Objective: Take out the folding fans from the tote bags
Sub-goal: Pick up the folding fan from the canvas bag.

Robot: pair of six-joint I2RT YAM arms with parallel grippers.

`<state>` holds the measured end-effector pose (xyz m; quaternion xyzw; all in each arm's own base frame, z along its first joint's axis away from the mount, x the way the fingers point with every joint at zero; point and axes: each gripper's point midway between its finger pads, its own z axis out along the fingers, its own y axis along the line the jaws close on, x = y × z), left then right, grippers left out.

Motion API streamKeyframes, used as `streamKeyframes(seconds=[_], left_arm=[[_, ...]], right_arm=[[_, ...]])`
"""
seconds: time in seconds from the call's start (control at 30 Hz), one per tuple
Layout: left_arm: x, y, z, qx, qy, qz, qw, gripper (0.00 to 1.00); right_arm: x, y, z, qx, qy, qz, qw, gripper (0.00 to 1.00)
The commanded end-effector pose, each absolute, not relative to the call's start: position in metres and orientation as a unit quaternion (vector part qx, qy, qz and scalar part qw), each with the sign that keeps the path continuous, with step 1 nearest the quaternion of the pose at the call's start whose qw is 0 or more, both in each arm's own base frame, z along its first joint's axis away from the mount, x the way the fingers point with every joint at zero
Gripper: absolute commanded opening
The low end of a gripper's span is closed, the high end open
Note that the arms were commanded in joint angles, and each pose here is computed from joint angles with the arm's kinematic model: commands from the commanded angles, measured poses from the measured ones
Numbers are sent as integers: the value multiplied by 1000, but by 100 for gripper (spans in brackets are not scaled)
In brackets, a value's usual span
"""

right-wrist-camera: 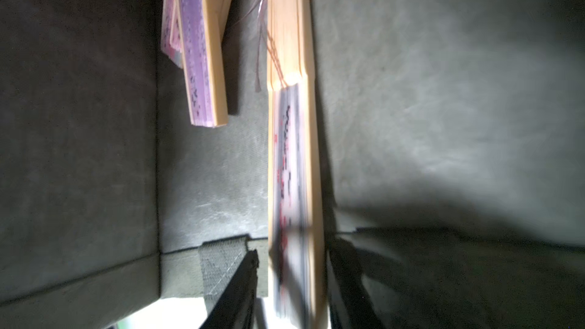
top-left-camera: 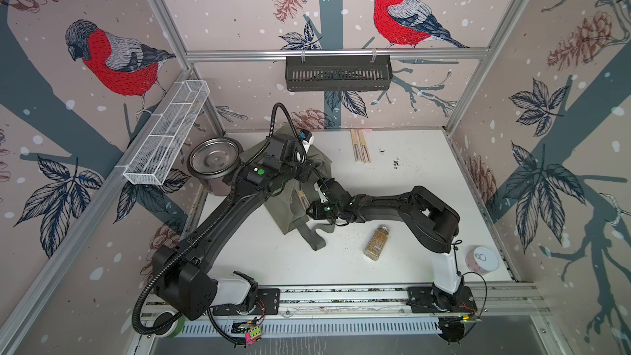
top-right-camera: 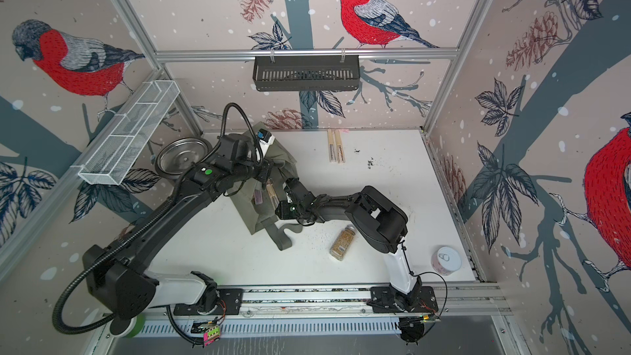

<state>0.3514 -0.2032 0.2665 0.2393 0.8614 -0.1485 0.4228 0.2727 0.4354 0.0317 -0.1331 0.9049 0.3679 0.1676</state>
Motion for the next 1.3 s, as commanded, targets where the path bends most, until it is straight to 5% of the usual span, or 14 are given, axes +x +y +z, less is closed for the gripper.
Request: streamKeyframes(seconds=[0.0,0.9,1.27], left_arm=[[351,-204,271,244,856,-150,430,0],[352,-204,269,243,858,-146,428,0],[353,-205,266,244,859,-145,425,0]], right_arm=[[257,434,20,-127,911,376,115,35],[243,465,24,-113,884,449,68,37],[251,458,34,-110,882,449,96,24]])
